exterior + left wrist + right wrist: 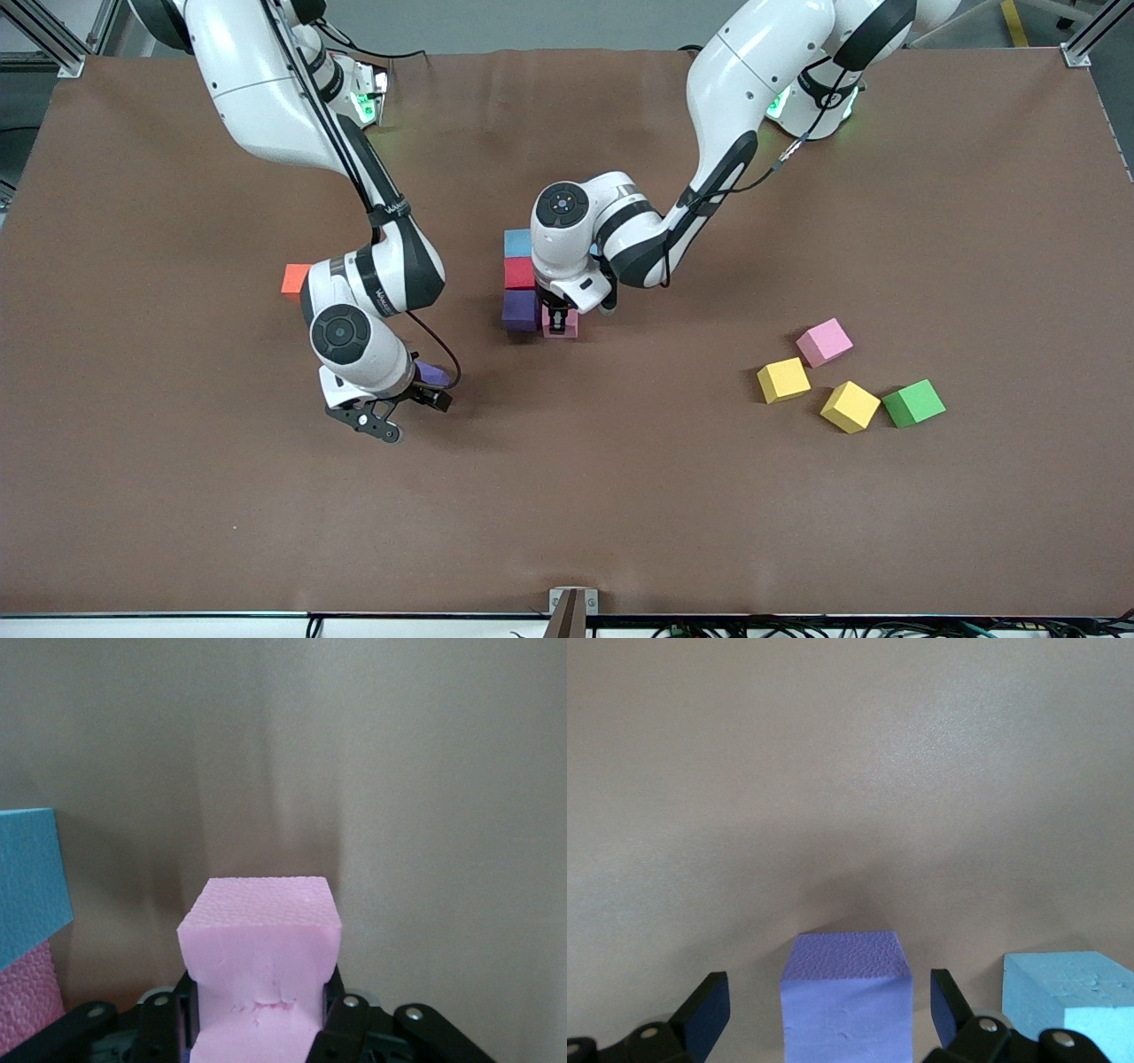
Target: Arrange 11 blocks into digit 3
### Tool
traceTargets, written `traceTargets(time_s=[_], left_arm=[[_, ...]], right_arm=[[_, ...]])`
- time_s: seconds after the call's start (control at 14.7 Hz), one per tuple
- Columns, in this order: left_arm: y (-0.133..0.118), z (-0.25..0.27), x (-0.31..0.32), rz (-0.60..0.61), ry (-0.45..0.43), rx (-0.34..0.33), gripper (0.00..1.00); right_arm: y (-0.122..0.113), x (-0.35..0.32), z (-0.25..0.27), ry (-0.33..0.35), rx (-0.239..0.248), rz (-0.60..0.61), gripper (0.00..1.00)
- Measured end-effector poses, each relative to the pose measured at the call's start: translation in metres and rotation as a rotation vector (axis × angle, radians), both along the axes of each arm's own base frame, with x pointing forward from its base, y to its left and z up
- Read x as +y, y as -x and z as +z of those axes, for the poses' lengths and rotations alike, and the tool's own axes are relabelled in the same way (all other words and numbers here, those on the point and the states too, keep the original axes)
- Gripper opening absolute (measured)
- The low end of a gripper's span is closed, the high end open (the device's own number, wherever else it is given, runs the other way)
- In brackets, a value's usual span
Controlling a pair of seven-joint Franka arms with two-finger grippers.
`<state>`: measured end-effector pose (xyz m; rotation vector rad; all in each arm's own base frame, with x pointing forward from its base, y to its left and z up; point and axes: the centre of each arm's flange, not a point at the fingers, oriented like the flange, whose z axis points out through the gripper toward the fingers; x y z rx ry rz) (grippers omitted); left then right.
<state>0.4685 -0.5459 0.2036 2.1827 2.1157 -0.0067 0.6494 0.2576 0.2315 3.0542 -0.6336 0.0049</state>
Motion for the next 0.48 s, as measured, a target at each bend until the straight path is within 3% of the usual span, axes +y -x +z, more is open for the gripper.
traceTargets(time_s=[0.48], left_arm=[[0.000, 0.000, -0.005, 0.012, 0.016, 0.012, 0.53]], right_arm=[[0.013, -0.007, -0.031, 0.010, 0.039, -0.020, 0.98]])
